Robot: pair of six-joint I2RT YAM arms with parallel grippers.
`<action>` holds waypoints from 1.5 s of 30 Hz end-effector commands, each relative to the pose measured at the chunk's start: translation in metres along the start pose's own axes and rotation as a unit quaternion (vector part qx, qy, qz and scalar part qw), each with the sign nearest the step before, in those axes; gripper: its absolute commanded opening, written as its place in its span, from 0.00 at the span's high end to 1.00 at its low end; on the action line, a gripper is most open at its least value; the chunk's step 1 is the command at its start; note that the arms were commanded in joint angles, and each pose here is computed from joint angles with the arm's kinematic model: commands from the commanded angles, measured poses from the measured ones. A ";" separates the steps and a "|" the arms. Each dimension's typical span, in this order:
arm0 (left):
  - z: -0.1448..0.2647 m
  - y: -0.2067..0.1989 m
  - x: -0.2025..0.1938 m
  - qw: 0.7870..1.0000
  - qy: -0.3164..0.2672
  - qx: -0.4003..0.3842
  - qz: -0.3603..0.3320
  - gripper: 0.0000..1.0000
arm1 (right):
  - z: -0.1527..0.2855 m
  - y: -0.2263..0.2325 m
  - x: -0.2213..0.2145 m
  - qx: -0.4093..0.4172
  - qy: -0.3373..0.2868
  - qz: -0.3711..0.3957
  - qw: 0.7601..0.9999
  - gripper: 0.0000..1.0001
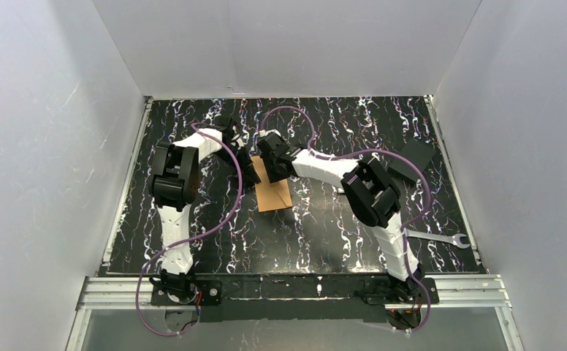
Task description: Place the letter into the envelope and seal it
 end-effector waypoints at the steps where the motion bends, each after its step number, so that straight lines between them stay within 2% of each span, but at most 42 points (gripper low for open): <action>1: -0.023 0.033 0.000 0.997 0.014 0.069 -0.023 0.94 | -0.050 -0.045 -0.089 -0.108 0.136 0.041 0.984 0.67; 4: -0.022 0.039 0.002 0.996 0.013 0.084 -0.037 1.00 | -0.055 -0.047 -0.072 -0.128 0.115 0.052 0.984 0.70; 9: -0.024 0.040 0.002 0.995 0.016 0.087 -0.045 1.00 | -0.066 -0.043 -0.054 -0.135 0.101 0.075 0.983 0.74; 16: -0.019 0.036 0.008 0.996 0.012 0.079 -0.034 1.00 | -0.077 -0.034 -0.051 -0.110 0.113 0.091 0.983 0.73; 20: 0.008 0.010 0.025 0.999 -0.015 -0.034 0.013 1.00 | -0.072 -0.034 -0.066 -0.082 0.117 0.098 0.985 0.73; 24: 0.035 -0.012 0.050 0.988 -0.050 -0.139 0.045 1.00 | -0.068 -0.035 -0.083 -0.054 0.121 0.111 0.985 0.72; 34: 0.042 -0.046 0.072 0.964 -0.071 -0.252 0.038 1.00 | -0.071 -0.033 -0.086 -0.033 0.118 0.124 0.985 0.73; 40: 0.028 -0.046 0.080 0.968 -0.075 -0.235 0.041 1.00 | -0.072 -0.033 -0.087 -0.032 0.120 0.110 0.986 0.73; 45: 0.003 -0.020 0.066 0.990 -0.059 -0.126 0.020 1.00 | -0.069 -0.033 -0.082 -0.029 0.113 0.112 0.987 0.72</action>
Point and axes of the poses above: each gripper's point midway between its finger pads, its own z axis back along the fingers, its own y axis along the line the jaws close on, x = y × z, the point moved 3 cm from there along z, back along the fingers
